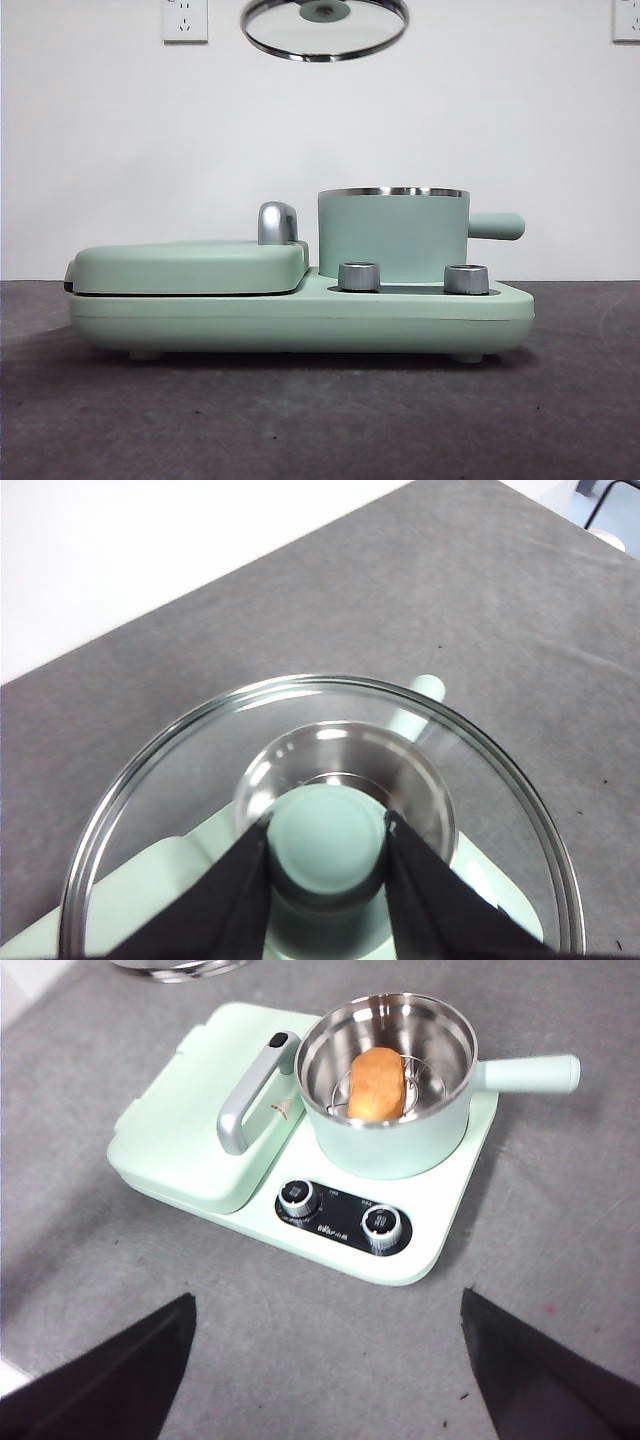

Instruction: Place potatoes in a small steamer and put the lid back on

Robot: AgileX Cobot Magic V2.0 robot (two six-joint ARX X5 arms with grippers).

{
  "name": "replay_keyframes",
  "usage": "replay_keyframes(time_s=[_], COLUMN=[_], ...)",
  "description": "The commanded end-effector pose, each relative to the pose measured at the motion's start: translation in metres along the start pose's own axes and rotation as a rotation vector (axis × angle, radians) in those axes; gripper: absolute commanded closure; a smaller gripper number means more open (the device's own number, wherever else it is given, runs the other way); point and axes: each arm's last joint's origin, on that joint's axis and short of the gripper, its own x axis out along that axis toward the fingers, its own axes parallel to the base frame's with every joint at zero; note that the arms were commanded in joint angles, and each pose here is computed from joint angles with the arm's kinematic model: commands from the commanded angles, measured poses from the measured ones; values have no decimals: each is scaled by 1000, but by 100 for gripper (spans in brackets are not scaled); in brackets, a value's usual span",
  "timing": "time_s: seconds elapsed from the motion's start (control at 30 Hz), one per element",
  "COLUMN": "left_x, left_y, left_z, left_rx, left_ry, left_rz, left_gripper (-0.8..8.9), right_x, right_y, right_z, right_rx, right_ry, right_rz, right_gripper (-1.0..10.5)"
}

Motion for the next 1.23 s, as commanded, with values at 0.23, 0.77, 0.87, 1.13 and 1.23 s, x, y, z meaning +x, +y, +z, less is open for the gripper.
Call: replay_keyframes(time_s=[0.23, 0.77, 0.87, 1.13, 1.23], left_x=[49, 113, 121, 132, 137], left_y=[-23, -34, -34, -30, -25], left_z=[-1, -18, -21, -25, -29], left_rx=[-9, -56, -55, -63, -68], left_ry=[-17, -2, 2, 10, 28], left_rz=[-53, 3, 3, 20, 41], left_gripper=[796, 796, 797, 796, 796], right_x=[2, 1, 1, 1, 1], right_y=[-14, -15, -15, -15, -15], right_z=[-48, -52, -52, -52, -52], right_rx=[63, 65, 66, 66, 66], right_ry=[-40, -54, -55, -55, -55], right_rz=[21, 26, 27, 26, 25], right_gripper=[523, 523, 523, 523, 523])
